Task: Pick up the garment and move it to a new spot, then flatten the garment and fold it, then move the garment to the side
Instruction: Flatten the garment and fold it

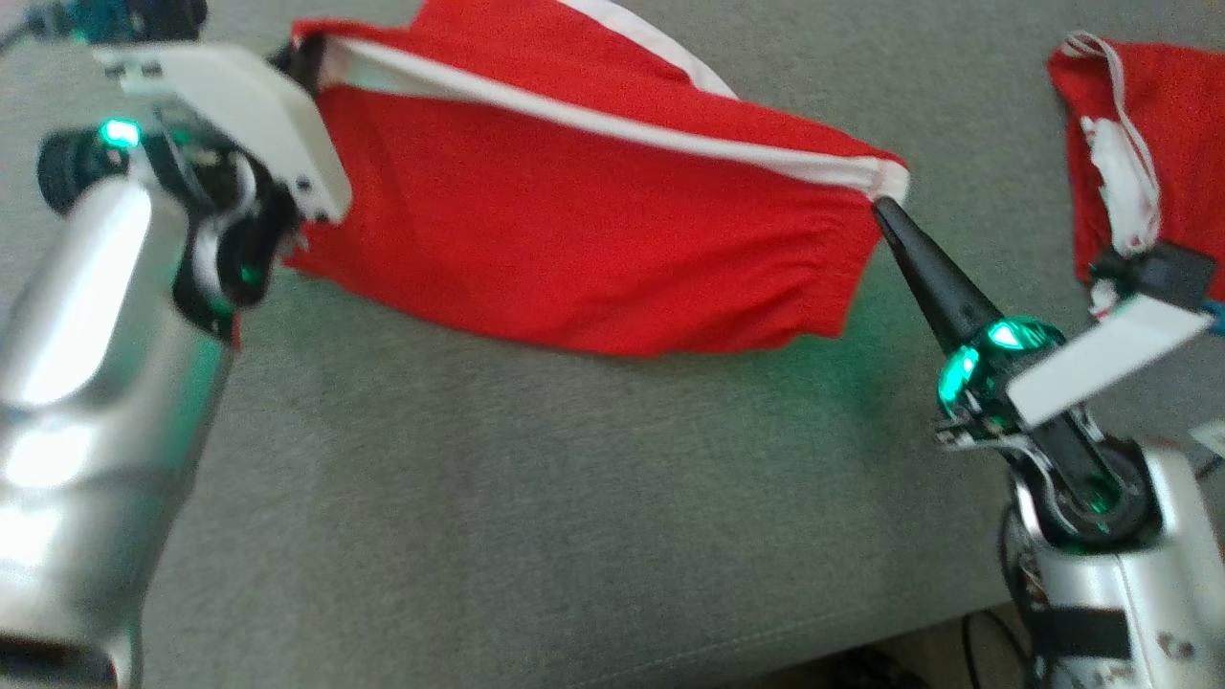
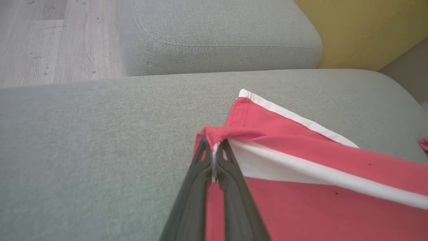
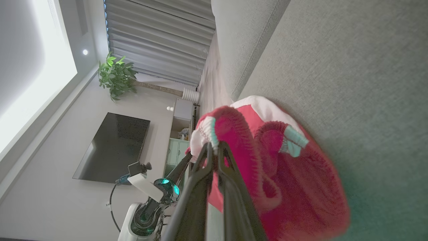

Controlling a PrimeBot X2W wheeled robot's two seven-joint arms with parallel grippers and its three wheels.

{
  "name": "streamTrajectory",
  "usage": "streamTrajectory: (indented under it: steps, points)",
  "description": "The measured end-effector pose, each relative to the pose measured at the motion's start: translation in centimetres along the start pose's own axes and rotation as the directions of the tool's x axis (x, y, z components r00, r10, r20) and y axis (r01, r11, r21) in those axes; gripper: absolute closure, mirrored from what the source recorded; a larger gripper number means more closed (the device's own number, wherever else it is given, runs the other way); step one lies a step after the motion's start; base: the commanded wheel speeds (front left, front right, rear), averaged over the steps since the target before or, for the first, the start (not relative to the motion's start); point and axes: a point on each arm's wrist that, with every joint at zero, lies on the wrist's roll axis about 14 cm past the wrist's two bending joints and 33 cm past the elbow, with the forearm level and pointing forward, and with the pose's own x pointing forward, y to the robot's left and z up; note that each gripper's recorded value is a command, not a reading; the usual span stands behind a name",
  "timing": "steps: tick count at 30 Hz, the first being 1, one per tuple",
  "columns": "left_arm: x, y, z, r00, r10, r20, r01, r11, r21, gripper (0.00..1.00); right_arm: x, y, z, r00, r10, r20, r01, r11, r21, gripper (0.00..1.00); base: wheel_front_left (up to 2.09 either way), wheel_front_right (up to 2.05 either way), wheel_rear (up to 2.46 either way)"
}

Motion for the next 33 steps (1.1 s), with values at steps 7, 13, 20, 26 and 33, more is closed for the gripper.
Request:
streamTrajectory:
  steps: [7, 13, 20, 26, 33]
  points:
    - [5.2, -1.1, 0.7, 1.000, -0.002, -0.028, 0.002, 1.000, 0.019, 1.00, 1.2, -1.7, 1.2, 0.998, -0.050, 0.049, 0.049, 0.998, 0.028, 1.00, 0.00, 0.00, 0.00]
    - [8.2, -2.5, 0.0, 0.999, -0.038, -0.031, 0.039, 0.999, 0.017, 1.00, 1.5, -3.0, 1.4, 0.993, -0.095, 0.073, 0.093, 0.995, 0.031, 0.64, 0.00, 0.00, 0.00]
    - [9.0, -2.9, -0.5, 0.998, -0.057, 0.036, 0.059, 0.998, -0.038, 0.00, 1.8, -3.5, 1.5, 0.988, -0.115, 0.099, 0.117, 0.993, -0.024, 0.00, 0.00, 0.00, 0.00]
    - [7.7, -1.9, 3.6, 0.961, -0.036, 0.274, 0.036, 0.999, 0.005, 0.00, 1.1, -3.1, 4.1, 0.974, -0.108, 0.199, 0.159, 0.952, -0.262, 0.00, 0.00, 0.00, 0.00]
    - [3.0, 0.1, 7.6, 0.824, 0.048, 0.565, -0.135, 0.985, 0.112, 0.00, -1.7, -2.1, 7.2, 0.937, -0.037, 0.346, 0.246, 0.773, -0.585, 0.00, 0.00, 0.00, 0.00]
